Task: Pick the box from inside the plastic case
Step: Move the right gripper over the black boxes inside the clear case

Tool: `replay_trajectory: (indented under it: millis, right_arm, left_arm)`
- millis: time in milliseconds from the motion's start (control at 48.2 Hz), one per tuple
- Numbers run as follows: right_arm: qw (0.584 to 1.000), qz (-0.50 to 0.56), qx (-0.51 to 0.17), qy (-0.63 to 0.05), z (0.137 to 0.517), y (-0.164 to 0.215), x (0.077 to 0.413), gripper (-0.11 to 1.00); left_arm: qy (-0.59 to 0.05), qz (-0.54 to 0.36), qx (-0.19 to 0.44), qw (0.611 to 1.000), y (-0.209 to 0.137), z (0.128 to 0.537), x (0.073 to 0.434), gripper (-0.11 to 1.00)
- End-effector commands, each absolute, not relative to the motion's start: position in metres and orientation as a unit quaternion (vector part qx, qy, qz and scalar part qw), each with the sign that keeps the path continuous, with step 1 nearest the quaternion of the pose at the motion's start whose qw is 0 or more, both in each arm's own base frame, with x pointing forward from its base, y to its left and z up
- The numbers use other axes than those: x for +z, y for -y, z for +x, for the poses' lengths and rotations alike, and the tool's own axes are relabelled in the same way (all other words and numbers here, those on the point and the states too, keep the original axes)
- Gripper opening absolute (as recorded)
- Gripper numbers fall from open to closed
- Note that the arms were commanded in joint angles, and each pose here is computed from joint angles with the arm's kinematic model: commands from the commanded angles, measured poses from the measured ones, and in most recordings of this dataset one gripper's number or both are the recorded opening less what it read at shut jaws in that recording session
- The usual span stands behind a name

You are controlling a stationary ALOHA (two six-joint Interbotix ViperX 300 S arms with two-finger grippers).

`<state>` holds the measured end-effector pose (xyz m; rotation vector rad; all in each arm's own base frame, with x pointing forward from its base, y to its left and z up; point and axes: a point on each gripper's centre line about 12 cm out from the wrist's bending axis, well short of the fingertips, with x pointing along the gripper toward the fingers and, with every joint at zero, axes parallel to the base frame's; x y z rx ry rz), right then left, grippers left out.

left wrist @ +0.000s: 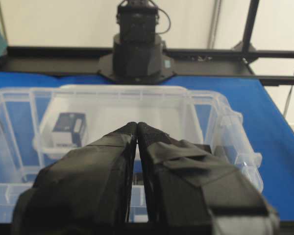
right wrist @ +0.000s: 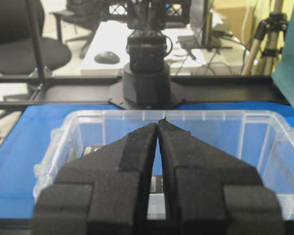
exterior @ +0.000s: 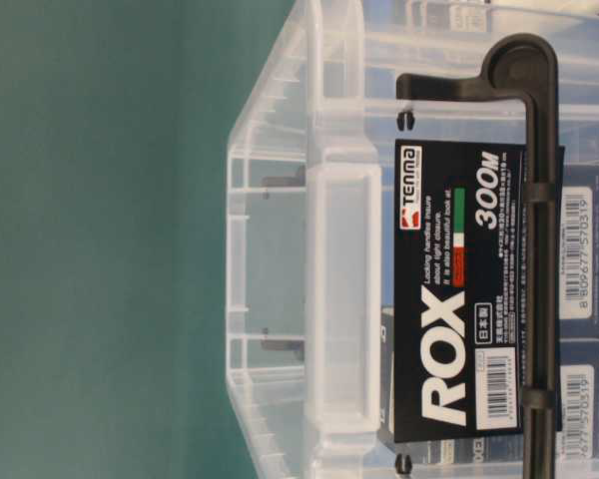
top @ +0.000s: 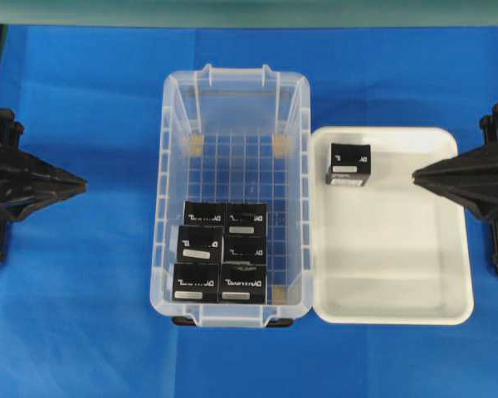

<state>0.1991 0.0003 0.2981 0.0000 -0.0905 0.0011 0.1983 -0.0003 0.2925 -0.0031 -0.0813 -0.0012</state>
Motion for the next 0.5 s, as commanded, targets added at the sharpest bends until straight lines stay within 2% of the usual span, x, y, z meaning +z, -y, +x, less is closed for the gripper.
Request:
replay_trajectory:
  millis: [0, 187, 477]
  right_arm:
    - [0.999, 0.010, -0.006, 0.047, 0.204, 0.003, 0.303, 0.14]
    - [0.995, 0.079, -0.020, -0.059, 0.236, 0.006, 0.307, 0.01]
    - [0.971, 0.094, -0.015, -0.221, 0.300, 0.003, 0.323, 0.00]
  left_arm:
    - [0.057, 0.002, -0.007, 0.998, 0.002, 0.202, 0.308, 0.14]
    - [0.046, 0.001, -0.007, 0.999, 0.002, 0.205, 0.310, -0.04]
    - [-0.009, 0.002, -0.006, 1.000, 0.002, 0.207, 0.310, -0.05]
